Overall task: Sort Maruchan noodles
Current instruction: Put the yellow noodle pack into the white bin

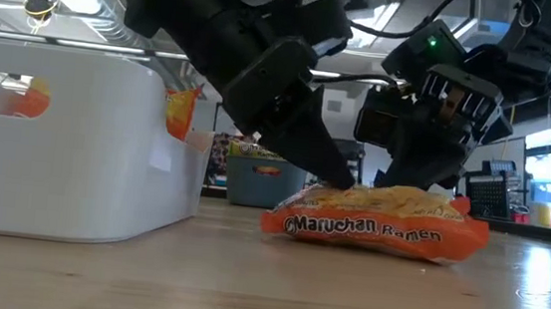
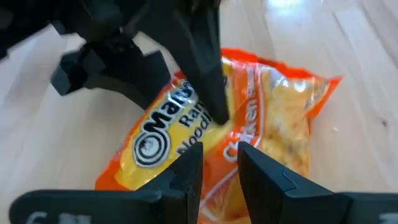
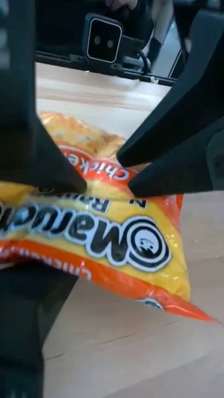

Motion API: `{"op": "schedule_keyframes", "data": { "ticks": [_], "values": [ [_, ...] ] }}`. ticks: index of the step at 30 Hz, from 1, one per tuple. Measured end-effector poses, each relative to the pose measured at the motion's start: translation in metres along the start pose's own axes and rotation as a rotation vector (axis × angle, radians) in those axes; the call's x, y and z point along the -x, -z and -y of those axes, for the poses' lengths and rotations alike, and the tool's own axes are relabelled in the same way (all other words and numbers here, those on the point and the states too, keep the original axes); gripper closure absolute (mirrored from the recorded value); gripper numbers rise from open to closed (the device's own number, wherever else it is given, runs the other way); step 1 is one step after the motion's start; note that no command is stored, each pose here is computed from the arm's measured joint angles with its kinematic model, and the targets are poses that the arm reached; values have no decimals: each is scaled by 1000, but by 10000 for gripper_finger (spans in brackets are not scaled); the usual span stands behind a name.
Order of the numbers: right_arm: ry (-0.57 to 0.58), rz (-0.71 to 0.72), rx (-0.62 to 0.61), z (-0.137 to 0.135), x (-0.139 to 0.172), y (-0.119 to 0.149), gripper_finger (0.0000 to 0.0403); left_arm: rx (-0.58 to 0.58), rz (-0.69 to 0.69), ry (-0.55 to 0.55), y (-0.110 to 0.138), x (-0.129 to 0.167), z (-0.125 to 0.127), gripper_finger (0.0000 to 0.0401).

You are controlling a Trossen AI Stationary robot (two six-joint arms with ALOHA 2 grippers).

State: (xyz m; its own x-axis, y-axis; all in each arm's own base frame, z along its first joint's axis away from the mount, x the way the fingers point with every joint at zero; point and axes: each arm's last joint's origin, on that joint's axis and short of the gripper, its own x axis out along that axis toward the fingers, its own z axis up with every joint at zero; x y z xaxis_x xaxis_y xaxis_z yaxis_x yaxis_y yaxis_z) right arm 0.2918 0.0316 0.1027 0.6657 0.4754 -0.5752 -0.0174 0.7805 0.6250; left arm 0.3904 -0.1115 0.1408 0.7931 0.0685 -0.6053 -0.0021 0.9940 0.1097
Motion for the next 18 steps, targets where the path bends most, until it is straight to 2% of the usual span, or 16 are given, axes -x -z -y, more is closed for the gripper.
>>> {"op": "schedule_keyframes", "data": {
  "ticks": [4,9,13,18],
  "values": [
    [5,10,15,0,0,-1,314,-11,21,18,-10,15,5,307],
    [4,14,42,0,0,-1,368,-22,7,37,-26,57,11,307],
    [34,29,49,0,0,-2,387,-27,-14,2,-31,91,21,307],
    [57,43,69,1,0,-2,392,-44,-77,-84,-19,119,40,307]
  ]
}}
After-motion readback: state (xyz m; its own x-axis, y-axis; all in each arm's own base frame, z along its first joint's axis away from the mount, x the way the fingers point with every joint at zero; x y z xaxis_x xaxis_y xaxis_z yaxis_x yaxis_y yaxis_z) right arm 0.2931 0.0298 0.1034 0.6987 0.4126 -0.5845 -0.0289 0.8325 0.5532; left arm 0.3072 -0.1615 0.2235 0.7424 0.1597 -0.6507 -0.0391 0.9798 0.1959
